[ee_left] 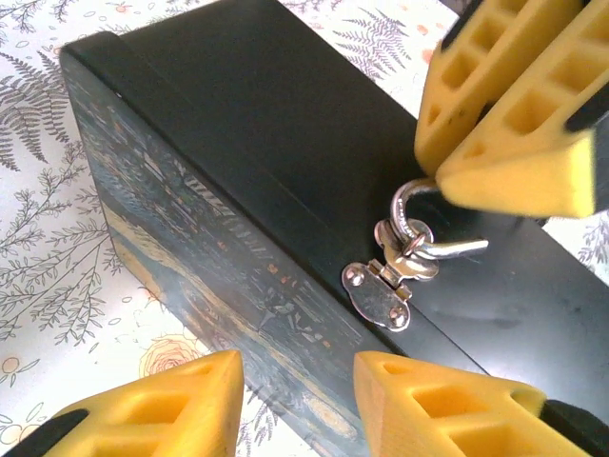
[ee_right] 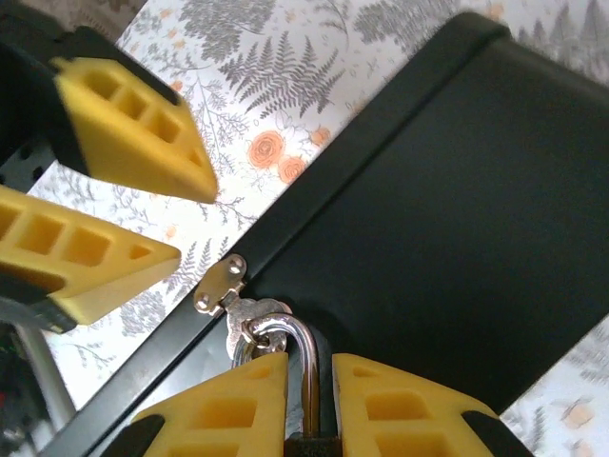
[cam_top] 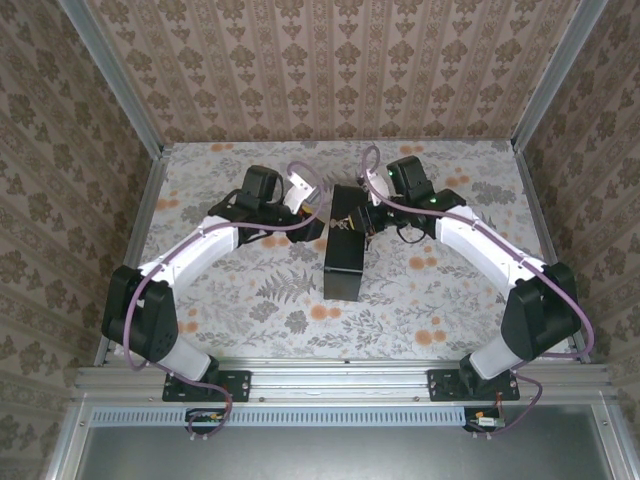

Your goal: Unlock the padlock with the key

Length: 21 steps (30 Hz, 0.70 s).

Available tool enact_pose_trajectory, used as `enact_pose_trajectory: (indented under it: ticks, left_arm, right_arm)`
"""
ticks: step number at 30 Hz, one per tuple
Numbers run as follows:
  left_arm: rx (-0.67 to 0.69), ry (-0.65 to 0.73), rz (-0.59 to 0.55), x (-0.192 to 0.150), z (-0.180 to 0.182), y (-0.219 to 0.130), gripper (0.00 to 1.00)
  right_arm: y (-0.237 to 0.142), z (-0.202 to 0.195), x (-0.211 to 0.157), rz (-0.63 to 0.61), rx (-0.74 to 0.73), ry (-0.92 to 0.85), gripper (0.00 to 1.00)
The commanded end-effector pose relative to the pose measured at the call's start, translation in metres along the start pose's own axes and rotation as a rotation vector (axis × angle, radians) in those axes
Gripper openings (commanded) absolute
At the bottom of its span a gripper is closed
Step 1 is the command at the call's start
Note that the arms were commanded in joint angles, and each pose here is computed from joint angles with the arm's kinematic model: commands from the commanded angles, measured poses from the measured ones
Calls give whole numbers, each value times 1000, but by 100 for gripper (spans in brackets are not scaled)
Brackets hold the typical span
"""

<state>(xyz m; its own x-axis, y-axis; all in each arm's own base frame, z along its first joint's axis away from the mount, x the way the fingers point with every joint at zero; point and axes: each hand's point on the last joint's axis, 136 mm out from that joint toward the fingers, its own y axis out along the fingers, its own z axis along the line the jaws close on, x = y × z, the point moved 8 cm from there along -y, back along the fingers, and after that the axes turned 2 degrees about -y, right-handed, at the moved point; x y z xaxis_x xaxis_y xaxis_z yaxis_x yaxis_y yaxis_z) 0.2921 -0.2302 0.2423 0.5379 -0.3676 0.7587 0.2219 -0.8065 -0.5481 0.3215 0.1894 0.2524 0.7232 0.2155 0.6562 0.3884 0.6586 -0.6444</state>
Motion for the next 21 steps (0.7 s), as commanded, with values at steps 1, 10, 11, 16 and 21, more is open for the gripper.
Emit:
enact_pose_trajectory:
  ticks: [1, 10, 11, 16, 21]
  left_arm:
    - [-46, -49, -28, 13, -6, 4, 43]
    - [-17, -58, 68, -6, -17, 16, 42]
    - [-19, -64, 73, -8, -18, 16, 40]
    - [-87, -87, 50, -14, -27, 14, 36]
    - [-127, -98, 64, -21, -30, 21, 32]
  right_arm:
    - [-8, 7, 7, -103, -2, 247, 0]
    - [6, 26, 3, -270, -93, 465, 0]
    - [6, 29, 1, -282, -116, 472, 0]
    - [8, 34, -10, -355, -177, 563, 0]
    - [17, 42, -9, -460, -209, 641, 0]
